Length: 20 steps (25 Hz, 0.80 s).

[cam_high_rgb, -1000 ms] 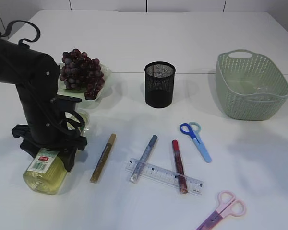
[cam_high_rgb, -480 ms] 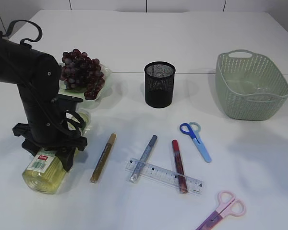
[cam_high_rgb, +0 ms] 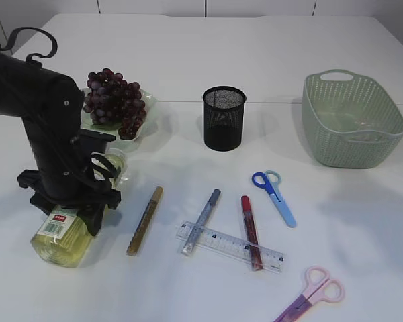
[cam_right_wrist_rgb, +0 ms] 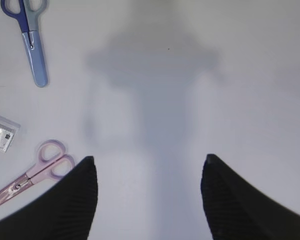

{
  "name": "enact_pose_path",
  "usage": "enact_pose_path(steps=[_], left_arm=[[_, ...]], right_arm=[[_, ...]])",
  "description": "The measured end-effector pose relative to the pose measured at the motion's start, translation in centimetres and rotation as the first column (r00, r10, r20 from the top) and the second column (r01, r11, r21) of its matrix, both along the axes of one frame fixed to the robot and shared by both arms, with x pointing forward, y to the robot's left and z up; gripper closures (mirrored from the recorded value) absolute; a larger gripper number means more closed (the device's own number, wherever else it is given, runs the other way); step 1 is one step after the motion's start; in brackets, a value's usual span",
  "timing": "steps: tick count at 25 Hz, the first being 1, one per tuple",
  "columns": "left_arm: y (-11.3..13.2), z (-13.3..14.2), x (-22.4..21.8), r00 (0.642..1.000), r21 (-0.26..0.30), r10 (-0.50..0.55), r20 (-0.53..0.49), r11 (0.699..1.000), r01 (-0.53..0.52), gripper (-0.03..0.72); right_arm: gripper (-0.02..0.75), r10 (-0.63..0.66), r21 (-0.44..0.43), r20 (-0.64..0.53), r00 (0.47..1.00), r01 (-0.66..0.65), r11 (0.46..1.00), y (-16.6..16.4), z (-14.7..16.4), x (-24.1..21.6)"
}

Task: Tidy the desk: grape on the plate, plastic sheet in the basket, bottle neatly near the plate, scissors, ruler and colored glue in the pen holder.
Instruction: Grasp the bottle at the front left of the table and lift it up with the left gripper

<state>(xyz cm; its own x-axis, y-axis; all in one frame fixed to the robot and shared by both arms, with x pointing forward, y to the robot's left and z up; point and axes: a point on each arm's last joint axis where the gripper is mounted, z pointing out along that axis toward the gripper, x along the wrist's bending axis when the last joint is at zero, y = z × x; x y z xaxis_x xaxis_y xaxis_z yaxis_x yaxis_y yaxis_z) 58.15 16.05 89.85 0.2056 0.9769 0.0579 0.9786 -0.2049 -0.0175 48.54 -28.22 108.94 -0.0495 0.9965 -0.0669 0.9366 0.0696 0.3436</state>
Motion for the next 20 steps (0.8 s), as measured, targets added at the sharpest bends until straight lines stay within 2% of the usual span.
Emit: enact_pose_path(steps=[8, 15, 20], left_arm=[[0.6, 2.5, -1.2, 0.984, -0.054, -0.057, 0.166, 0.996, 0.067, 0.241], [2.2, 3.2, -5.3, 0.976, -0.070, -0.077, 0.204, 0.993, 0.093, 0.241], [3.4, 4.6, -8.1, 0.947, -0.112, -0.073, 0.314, 0.987, 0.113, 0.241]], right_arm=[[0.232, 0.000, 0.000, 0.000, 1.000, 0.000, 1.000, 0.0, 0.0, 0.0], [0.231, 0.000, 0.000, 0.000, 1.000, 0.000, 1.000, 0.0, 0.0, 0.0], [0.231, -0.001, 0.008, -0.001, 1.000, 0.001, 1.000, 0.1, 0.0, 0.0]])
